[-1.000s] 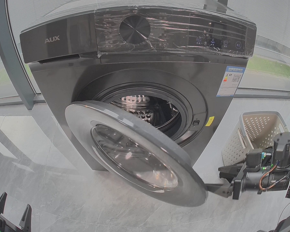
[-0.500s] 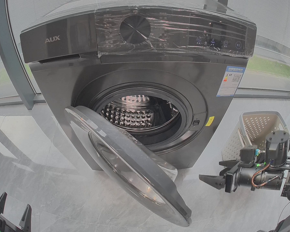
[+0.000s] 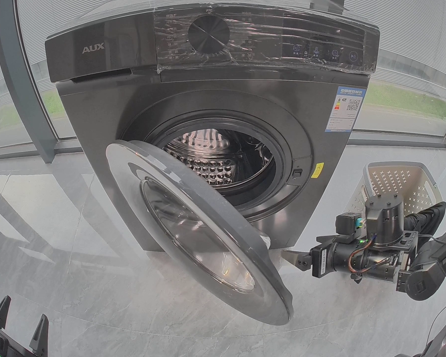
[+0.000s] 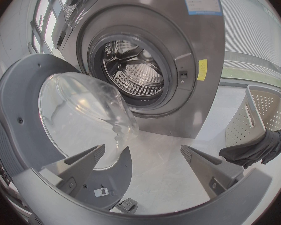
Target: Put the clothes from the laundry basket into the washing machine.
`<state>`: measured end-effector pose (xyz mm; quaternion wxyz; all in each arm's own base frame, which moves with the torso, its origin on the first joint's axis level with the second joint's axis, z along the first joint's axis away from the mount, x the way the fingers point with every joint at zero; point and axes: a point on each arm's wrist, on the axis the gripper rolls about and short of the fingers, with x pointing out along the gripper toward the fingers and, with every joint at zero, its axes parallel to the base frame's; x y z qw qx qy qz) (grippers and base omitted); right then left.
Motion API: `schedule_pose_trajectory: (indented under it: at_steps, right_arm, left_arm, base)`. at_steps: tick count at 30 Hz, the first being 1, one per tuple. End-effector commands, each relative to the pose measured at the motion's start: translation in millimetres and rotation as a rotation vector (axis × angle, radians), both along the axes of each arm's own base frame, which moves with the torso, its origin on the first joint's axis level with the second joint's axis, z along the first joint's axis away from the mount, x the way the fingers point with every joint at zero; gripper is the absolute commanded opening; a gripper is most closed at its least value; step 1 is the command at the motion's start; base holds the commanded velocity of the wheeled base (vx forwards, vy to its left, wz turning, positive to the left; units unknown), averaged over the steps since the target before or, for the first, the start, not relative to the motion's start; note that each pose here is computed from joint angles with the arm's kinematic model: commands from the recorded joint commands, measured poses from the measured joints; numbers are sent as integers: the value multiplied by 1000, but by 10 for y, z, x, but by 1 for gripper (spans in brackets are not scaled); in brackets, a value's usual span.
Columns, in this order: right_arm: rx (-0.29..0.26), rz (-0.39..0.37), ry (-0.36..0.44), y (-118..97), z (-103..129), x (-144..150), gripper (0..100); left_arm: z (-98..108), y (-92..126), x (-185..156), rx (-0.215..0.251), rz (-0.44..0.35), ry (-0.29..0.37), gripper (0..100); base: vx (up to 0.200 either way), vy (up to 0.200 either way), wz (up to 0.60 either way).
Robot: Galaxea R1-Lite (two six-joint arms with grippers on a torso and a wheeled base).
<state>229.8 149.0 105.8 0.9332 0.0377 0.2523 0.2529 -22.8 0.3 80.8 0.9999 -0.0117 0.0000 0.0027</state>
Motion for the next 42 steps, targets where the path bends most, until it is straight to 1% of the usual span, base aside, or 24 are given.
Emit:
schedule_pose_trajectory:
  at_steps: [1, 5, 6, 8, 10, 11, 14, 16, 17, 20, 21, 23, 24, 25, 26, 28, 29, 30, 34, 38, 42]
  right_arm:
    - [-22, 34, 36, 138, -166, 41, 100]
    - [-18, 73, 37, 184, -190, -48, 100]
    - [-18, 73, 37, 181, -189, -52, 100]
    - [-18, 114, 57, 179, -214, -161, 100]
    - [-8, 142, 59, 166, -196, -231, 100]
    - [1, 175, 62, 152, -189, -309, 100]
    - [26, 243, 60, 139, -179, -442, 100]
    - [42, 265, 49, 128, -165, -489, 100]
    - [45, 264, 44, 127, -159, -490, 100]
    - [46, 227, 29, 108, -129, -420, 100]
    - [44, 197, 17, 98, -115, -371, 100]
    - [38, 99, -20, 36, -79, -228, 100]
    - [29, 68, -23, 18, -92, -177, 100]
    - [29, 68, -23, 18, -92, -177, 100]
    - [22, 16, -32, 13, -110, -45, 100]
    - [27, -10, -44, 18, -105, 81, 100]
    - [29, -12, -43, 20, -108, 91, 100]
    - [28, -27, -43, 29, -133, 190, 100]
    - [20, -30, -30, 115, -238, 349, 100]
    - [5, -17, -7, 221, -390, 437, 100]
    - [14, 24, -22, 357, -463, 410, 100]
  left_arm:
    - [-44, 0, -3, -1, 1, -3, 100]
    - [-44, 0, -3, -1, 1, -3, 100]
    - [-44, 0, -3, -1, 1, -3, 100]
    - [-44, 0, -3, -1, 1, -3, 100]
    - [-44, 0, -3, -1, 1, -3, 100]
    - [-44, 0, -3, -1, 1, -3, 100]
    - [-44, 0, -3, -1, 1, -3, 100]
    - [-44, 0, -3, 0, 1, -3, 100]
    - [-44, 0, -3, -1, 1, -3, 100]
    - [-44, 0, -3, 0, 1, -3, 100]
    - [-44, 0, -3, -1, 1, -3, 100]
    - [-44, 0, -3, 0, 1, -3, 100]
    - [-44, 0, -3, 0, 1, -3, 100]
    - [-44, 0, -3, 0, 1, -3, 100]
    - [-44, 0, -3, 0, 1, -3, 100]
    - [-44, 0, -3, 0, 1, -3, 100]
    - [-44, 0, -3, 0, 1, -3, 100]
    - [-44, 0, -3, 0, 1, -3, 100]
    - [-44, 0, -3, 0, 1, -3, 100]
    - [-44, 0, -3, 0, 1, -3, 100]
    - [-44, 0, -3, -1, 1, -3, 100]
  base:
    - [0, 0, 0]
    - [0, 0, 0]
    - [0, 0, 0]
    - [0, 0, 0]
    - [0, 0, 0]
    - [0, 0, 0]
    - [0, 0, 0]
    - [0, 0, 0]
    - [0, 0, 0]
    - [0, 0, 0]
    - [0, 0, 0]
    - [0, 0, 0]
    - [0, 0, 0]
    - [0, 0, 0]
    - [0, 0, 0]
    - [0, 0, 0]
    - [0, 0, 0]
    - [0, 0, 0]
    - [0, 0, 0]
    - [0, 0, 0]
    - [0, 0, 0]
